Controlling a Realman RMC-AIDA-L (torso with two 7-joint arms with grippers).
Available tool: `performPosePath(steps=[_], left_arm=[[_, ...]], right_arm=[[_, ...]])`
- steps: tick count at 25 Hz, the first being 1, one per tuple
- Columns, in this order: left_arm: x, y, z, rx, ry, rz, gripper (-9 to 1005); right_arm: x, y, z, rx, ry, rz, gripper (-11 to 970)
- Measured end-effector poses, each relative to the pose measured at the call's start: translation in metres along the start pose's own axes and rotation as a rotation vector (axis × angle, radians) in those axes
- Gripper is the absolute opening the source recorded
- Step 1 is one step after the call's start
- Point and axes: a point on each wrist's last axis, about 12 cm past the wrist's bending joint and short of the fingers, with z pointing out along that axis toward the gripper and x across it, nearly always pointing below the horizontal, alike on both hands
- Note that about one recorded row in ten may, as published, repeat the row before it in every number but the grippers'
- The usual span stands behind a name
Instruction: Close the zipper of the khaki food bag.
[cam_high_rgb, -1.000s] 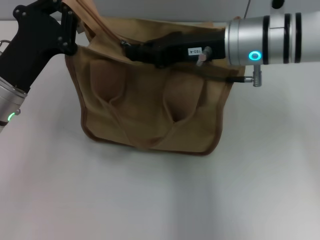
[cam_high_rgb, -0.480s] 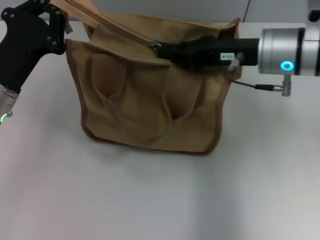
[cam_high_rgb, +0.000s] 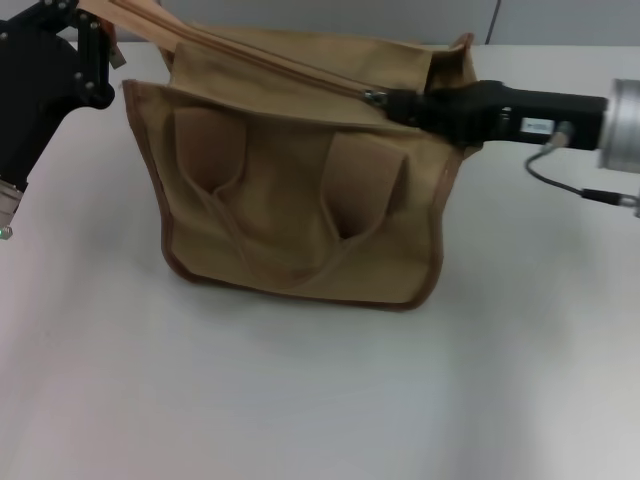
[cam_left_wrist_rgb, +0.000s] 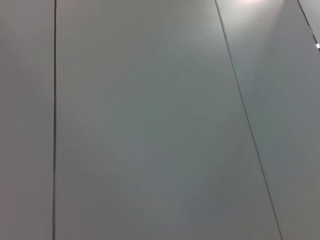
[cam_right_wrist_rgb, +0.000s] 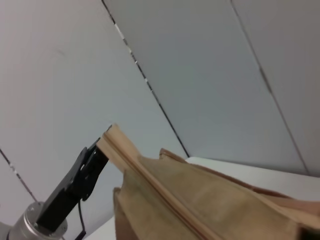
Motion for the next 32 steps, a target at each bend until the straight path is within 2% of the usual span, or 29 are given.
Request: performPosePath(steps=[6,15,24,28,29,32], left_arm=[[0.001,-0.001,-0.004,-0.005,0.009,-0.006,112],[0.006,-0.006,-0.005,-0.004,0.040,-0.022,114],[0.008,-0.005,-0.010,-0.015,0.058,-0.031,116],[0.010,0.002,-0.014,-0.022,0.098,-0.107,116],[0.010,0.002,-0.014,-0.022,0.098,-0.107,117],[0.008,0.012,-0.020,0.030,0.169,-0.209,117]], right_arm=[[0.006,-0.003,-0.016,-0.001,-0.022,0.005,124],[0.006,-0.005,-0.020,-0.005,-0.046,-0.001,144],[0.014,-0.009,-0.044,-0.033,-0.176,-0.011,164],[0.021,-0.008,-0.050,-0.045,-0.214,-0.036,406],[0.021,-0.008,-0.050,-0.045,-0.214,-0.036,438],[0.026,-0.006,-0.052,-0.057,-0.242,-0.059,534]])
